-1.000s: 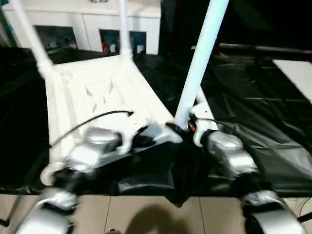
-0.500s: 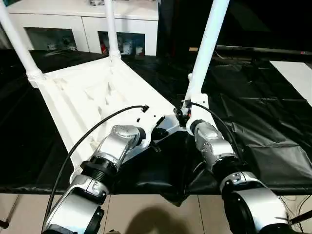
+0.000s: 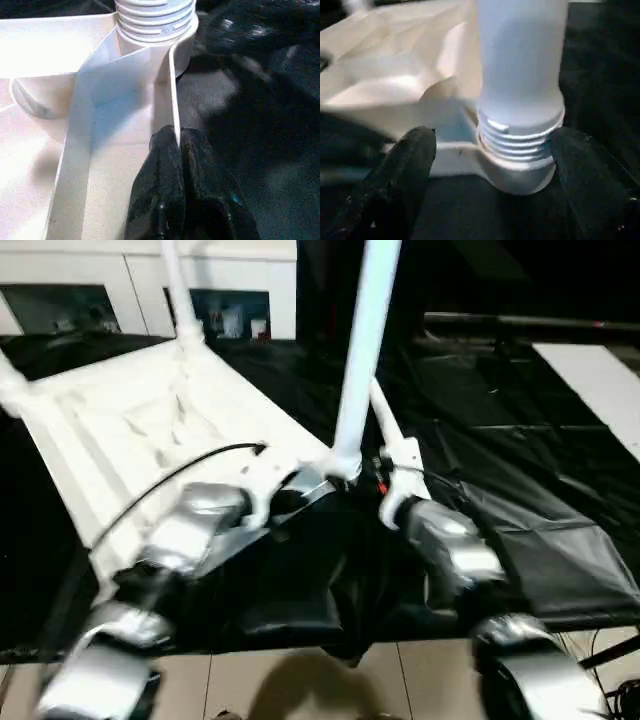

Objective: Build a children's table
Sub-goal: Rotate leg to tighten

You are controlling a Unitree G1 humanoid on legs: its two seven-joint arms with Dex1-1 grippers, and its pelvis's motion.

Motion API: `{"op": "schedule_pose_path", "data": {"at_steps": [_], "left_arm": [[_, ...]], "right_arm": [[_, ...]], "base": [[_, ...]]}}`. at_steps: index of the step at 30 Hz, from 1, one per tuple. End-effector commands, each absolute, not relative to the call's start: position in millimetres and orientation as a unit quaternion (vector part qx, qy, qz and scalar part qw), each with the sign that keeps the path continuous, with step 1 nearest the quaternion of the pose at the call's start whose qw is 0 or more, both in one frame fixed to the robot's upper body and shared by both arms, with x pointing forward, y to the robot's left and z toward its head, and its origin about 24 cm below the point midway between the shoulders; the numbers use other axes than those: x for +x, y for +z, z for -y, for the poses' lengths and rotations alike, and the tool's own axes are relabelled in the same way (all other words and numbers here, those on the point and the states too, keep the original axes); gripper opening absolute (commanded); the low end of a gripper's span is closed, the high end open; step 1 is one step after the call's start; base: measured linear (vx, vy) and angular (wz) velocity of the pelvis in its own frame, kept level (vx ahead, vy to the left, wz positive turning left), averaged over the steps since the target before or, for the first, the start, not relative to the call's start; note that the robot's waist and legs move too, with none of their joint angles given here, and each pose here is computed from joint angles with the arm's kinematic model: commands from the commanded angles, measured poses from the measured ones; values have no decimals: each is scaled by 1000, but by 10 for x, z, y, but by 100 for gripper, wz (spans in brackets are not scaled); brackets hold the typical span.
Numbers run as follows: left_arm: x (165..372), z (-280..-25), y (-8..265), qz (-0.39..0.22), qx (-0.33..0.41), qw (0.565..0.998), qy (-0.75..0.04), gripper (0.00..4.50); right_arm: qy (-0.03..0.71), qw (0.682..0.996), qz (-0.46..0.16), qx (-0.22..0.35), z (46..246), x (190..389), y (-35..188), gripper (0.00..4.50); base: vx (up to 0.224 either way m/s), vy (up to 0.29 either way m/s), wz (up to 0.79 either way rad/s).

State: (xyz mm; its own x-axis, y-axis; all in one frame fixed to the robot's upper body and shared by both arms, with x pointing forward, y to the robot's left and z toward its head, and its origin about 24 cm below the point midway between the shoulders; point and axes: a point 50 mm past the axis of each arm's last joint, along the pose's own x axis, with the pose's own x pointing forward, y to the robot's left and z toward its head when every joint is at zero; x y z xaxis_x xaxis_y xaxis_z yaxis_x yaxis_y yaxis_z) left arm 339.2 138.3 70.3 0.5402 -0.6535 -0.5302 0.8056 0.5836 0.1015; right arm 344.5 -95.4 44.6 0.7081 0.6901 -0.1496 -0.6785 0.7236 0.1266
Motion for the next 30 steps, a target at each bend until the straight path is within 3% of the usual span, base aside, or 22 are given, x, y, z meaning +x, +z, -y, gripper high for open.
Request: {"op": "schedule_pose_path", "data": {"at_steps": [1, 4, 9, 15, 16, 20, 30], "left_arm": [[3293, -1320, 665, -228, 175, 831, -476, 0], [3124, -1437, 742, -213, 165, 783, -561, 0], [3012, -1581, 778, -239, 165, 749, -595, 0], [3024, -1664, 805, -243, 173, 753, -587, 0], [3024, -1669, 810, -242, 173, 753, -587, 0], [3026, -1678, 824, -241, 172, 752, -589, 0], [3027, -1689, 829, -241, 172, 753, -588, 0]], "right_arm": [[425, 901, -84, 0, 907, 3389, 482, 384], [474, 876, -80, -33, 1068, 3326, 523, 384], [525, 847, -78, -39, 1113, 3262, 592, 384], [572, 814, -86, -56, 1109, 3191, 581, 384], [576, 811, -87, -59, 1110, 3183, 577, 357], [585, 803, -91, -72, 1111, 3174, 564, 323], [586, 800, -97, -87, 1135, 3170, 546, 273]], "base": [[0, 0, 0], [0, 0, 0], [0, 0, 0], [0, 0, 0], [0, 0, 0], [0, 0, 0], [0, 0, 0]]}}
